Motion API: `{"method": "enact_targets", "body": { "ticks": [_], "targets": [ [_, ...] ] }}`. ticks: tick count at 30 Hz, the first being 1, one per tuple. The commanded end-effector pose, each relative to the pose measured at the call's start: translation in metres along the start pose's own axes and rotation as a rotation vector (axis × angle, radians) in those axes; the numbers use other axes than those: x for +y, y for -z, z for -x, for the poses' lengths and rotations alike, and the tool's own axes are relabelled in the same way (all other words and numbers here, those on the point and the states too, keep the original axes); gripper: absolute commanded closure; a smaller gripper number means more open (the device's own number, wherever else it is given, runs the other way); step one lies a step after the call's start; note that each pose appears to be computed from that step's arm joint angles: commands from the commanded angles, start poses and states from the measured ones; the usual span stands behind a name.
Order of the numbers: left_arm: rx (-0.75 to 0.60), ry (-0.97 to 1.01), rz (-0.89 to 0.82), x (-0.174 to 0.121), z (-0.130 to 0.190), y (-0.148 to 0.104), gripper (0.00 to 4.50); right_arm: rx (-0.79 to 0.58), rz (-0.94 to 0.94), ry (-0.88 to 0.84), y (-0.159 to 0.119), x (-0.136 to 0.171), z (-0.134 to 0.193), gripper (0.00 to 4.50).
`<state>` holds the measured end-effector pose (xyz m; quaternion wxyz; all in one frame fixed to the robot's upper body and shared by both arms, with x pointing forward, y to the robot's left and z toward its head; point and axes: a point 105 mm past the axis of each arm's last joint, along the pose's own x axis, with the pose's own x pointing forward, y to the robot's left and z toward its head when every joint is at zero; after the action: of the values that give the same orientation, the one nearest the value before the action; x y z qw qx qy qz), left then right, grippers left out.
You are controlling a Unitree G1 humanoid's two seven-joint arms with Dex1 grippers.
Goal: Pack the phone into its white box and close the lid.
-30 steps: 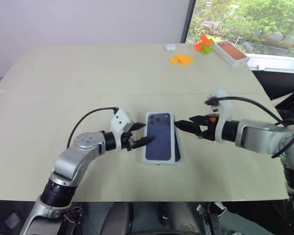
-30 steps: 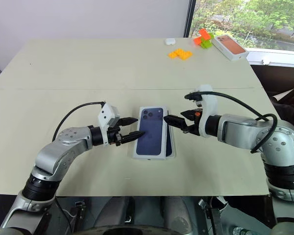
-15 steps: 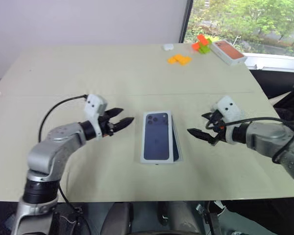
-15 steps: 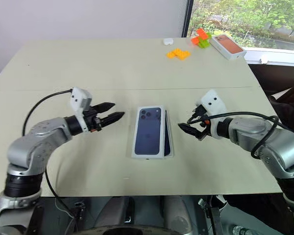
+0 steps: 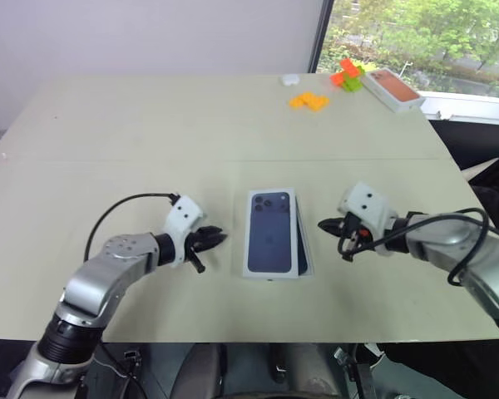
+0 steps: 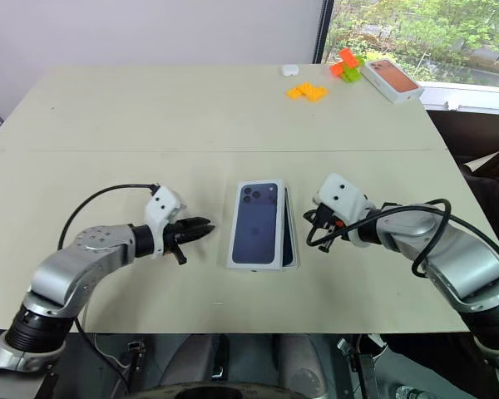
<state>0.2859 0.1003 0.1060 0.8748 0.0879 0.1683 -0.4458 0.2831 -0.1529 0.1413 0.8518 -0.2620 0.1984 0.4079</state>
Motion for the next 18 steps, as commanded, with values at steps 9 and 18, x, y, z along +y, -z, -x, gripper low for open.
{"method": "enact_targets", "body": {
  "ticks": [9, 18],
  "targets": [
    [-0.031, 0.072, -0.037, -0.017, -0.006, -0.015, 3.59, -0.023, 0.056, -0.026, -0.014, 0.014, -0.012, 4.50],
    [-0.086, 0.152, 0.021, -0.033, -0.013, -0.026, 3.59, -0.051, 0.071, -0.047, -0.021, 0.020, -0.015, 4.50]
  ]
}}
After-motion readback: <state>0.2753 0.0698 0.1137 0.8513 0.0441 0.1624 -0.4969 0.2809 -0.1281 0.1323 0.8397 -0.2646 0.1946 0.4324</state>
